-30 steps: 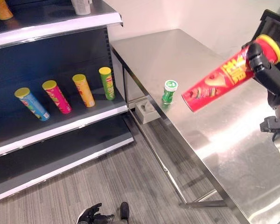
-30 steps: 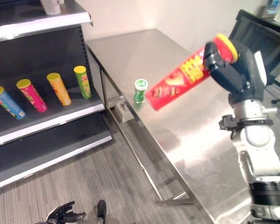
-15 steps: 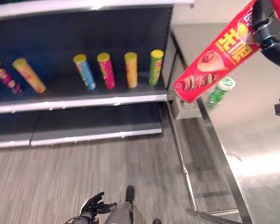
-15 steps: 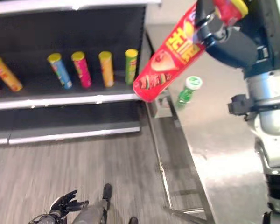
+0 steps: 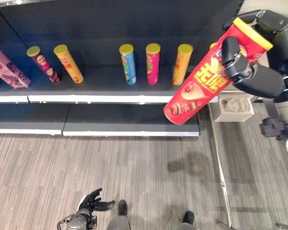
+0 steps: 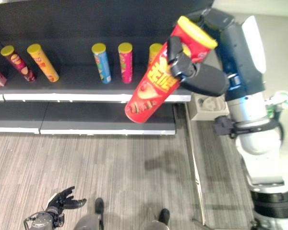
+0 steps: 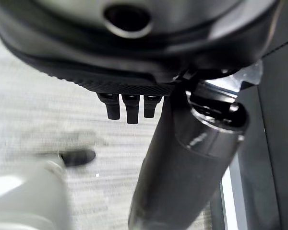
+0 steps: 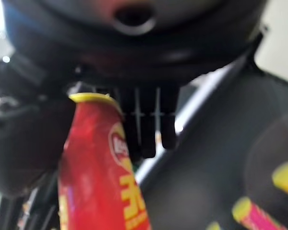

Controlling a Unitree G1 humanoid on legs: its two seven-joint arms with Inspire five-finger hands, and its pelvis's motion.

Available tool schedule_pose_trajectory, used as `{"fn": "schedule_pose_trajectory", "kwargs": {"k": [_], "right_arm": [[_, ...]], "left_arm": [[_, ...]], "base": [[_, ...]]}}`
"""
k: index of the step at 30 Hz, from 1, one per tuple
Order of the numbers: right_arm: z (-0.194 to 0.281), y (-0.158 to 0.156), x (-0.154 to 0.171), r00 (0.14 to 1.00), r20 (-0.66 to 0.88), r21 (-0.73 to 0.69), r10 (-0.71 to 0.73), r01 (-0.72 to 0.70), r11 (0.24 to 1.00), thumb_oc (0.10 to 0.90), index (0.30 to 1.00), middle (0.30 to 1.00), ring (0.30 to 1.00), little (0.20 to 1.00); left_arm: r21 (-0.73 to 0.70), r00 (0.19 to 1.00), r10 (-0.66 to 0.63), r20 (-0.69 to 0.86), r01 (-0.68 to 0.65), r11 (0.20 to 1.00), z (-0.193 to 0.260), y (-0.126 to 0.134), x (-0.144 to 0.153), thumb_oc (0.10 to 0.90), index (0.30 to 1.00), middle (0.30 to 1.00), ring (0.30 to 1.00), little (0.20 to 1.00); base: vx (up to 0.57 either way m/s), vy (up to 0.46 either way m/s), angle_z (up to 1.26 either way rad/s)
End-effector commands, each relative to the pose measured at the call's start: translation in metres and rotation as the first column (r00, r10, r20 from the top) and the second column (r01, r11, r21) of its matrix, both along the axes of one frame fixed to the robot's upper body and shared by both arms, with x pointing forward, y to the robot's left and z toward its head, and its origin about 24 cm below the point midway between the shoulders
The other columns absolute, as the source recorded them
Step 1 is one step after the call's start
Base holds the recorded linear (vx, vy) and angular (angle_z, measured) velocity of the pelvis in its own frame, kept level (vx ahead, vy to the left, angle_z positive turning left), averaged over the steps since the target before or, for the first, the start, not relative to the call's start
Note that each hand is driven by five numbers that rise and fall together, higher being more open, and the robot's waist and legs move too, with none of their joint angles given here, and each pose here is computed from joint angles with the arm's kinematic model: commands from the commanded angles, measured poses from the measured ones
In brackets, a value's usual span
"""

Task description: Put the goods on the table back onto the shelves and tidy them up.

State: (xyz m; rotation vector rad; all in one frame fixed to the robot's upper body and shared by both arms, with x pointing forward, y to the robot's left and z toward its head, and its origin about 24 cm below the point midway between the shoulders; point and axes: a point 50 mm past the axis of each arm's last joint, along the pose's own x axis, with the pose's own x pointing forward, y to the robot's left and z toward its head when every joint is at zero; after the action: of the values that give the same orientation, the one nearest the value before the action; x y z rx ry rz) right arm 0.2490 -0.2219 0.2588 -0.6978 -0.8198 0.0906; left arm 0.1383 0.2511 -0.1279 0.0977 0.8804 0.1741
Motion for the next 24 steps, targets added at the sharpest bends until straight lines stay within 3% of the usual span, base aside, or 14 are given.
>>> {"fn": "schedule_pose_trajectory", "kwargs": {"k": [1, 6, 10, 12, 14, 17, 21, 24], "right_arm": [[0.048, 0.010, -0.020, 0.965, 0.259, -0.081, 0.046, -0.026, 0.996, 0.400, 0.300, 0.300, 0.300, 0.300], [0.042, 0.027, -0.015, 0.965, 0.242, -0.148, 0.097, -0.062, 0.987, 0.400, 0.300, 0.300, 0.300, 0.300], [0.038, 0.043, -0.008, 0.966, 0.215, -0.217, 0.146, -0.099, 0.971, 0.400, 0.300, 0.300, 0.300, 0.300], [0.032, 0.044, -0.005, 0.973, 0.198, -0.256, 0.121, -0.068, 0.964, 0.400, 0.300, 0.300, 0.300, 0.300], [0.028, 0.043, -0.003, 0.974, 0.204, -0.243, 0.096, -0.044, 0.969, 0.400, 0.300, 0.300, 0.300, 0.300], [0.022, 0.034, -0.003, 0.961, 0.275, -0.172, -0.033, 0.083, 0.982, 0.400, 0.300, 0.300, 0.300, 0.300], [0.027, 0.061, 0.002, 0.946, 0.323, -0.163, 0.034, 0.020, 0.986, 0.400, 0.300, 0.300, 0.300, 0.300], [0.029, 0.073, 0.004, 0.941, 0.331, -0.208, 0.072, -0.001, 0.978, 0.400, 0.300, 0.300, 0.300, 0.300]], "left_arm": [[0.103, 1.000, 0.009, 0.006, -0.010, 0.995, 0.010, 0.034, -0.013, 0.800, 0.900, 0.900, 0.900, 0.900], [0.078, 1.000, 0.013, -0.007, -0.012, 0.997, 0.007, 0.028, -0.013, 0.800, 0.900, 0.900, 0.900, 0.900], [0.030, 0.999, 0.002, 0.032, -0.003, 1.000, 0.006, 0.011, -0.004, 0.800, 0.900, 0.900, 0.900, 0.900], [-0.051, 0.995, 0.030, 0.090, -0.026, 0.998, 0.008, -0.010, 0.004, 0.800, 0.900, 0.900, 0.900, 0.900], [-0.025, 0.997, 0.030, 0.073, -0.028, 0.999, 0.007, -0.005, 0.000, 0.800, 0.900, 0.900, 0.900, 0.900], [0.067, 0.999, -0.023, 0.035, 0.021, 0.998, 0.007, 0.006, -0.002, 0.800, 0.900, 0.900, 0.900, 0.900], [0.133, 1.000, 0.011, 0.021, -0.013, 0.991, 0.011, 0.025, -0.002, 0.800, 0.900, 0.900, 0.900, 0.900], [0.123, 0.998, 0.028, 0.062, -0.036, 0.992, 0.016, 0.025, 0.008, 0.800, 0.900, 0.900, 0.900, 0.900]], "base": [[0.03, 0.162, 0.05], [0.06, 0.156, 0.00], [0.17, 0.007, 0.30], [0.28, 0.032, 0.56], [0.32, 0.327, 0.84], [0.65, 0.907, -0.44], [0.11, 0.574, -0.33], [-0.04, 0.140, -0.87]]}}
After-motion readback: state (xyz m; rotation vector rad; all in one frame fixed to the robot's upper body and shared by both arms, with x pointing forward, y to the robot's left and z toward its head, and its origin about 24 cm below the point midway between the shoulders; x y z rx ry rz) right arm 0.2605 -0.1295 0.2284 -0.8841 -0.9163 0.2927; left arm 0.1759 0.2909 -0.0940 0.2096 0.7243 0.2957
